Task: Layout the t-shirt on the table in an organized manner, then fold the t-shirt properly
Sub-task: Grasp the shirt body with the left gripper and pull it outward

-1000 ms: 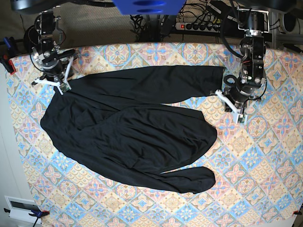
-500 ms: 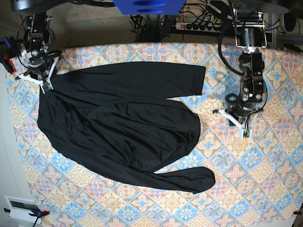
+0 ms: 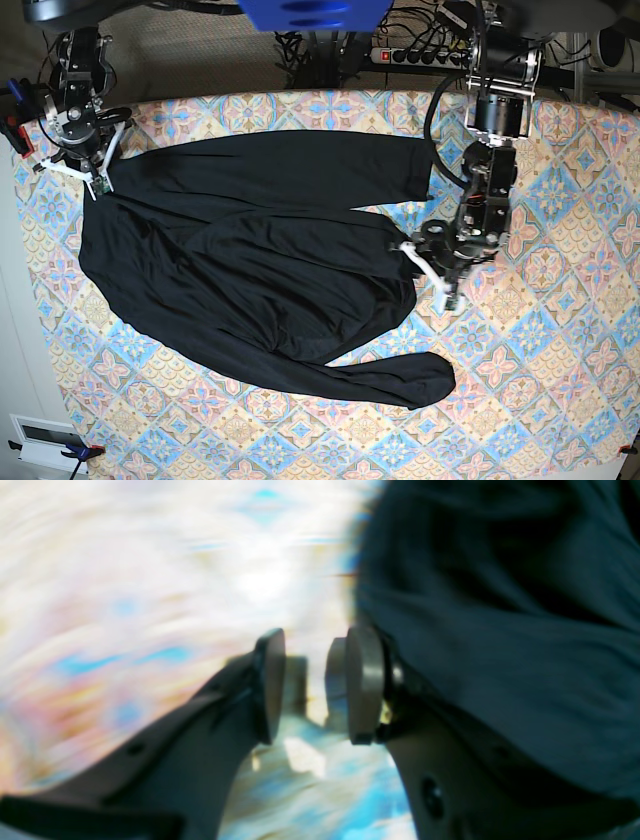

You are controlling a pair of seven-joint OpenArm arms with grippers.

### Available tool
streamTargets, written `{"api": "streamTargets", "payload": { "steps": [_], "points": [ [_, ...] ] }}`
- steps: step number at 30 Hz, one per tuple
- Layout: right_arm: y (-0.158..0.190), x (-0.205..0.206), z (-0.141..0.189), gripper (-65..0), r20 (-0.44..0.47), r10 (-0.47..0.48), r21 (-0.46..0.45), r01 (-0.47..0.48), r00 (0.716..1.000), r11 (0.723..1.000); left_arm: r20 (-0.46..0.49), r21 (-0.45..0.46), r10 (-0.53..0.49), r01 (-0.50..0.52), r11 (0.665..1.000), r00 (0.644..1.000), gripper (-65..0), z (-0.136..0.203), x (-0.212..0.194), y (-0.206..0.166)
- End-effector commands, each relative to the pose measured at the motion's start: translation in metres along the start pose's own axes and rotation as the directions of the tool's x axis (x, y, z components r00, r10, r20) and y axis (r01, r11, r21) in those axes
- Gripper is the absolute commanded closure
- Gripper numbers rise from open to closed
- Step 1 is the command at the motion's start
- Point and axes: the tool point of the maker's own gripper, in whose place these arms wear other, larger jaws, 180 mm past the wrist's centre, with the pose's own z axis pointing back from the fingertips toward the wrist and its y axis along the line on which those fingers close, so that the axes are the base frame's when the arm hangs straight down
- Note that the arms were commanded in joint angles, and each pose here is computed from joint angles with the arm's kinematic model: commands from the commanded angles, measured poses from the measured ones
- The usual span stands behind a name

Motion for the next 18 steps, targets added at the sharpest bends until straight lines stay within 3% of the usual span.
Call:
{"api": "streamTargets", "payload": {
  "steps": [1, 7, 18],
  "points": [
    [-0.014, 0.008, 0.003, 0.0, 0.025, 0.012, -0.037, -0.011, 1.000, 0.999, 0.047, 0.001, -0.013, 0.013, 1.000, 0.999, -21.6, 0.003, 0.020, 0.000],
    [-0.014, 0.008, 0.003, 0.0, 0.025, 0.012, -0.037, -0.011, 1.000, 0.999, 0.018, -0.088, 0.054, -0.052, 0.995, 0.998, -21.8, -0.005, 0.013, -0.020],
    [-0.014, 0.008, 0.003, 0.0, 0.025, 0.012, -0.037, -0.011, 1.000, 0.999, -0.035, -0.115, 0.096, -0.099, 0.988, 0.995, -21.6, -0.021, 0.003, -0.033]
  ]
}}
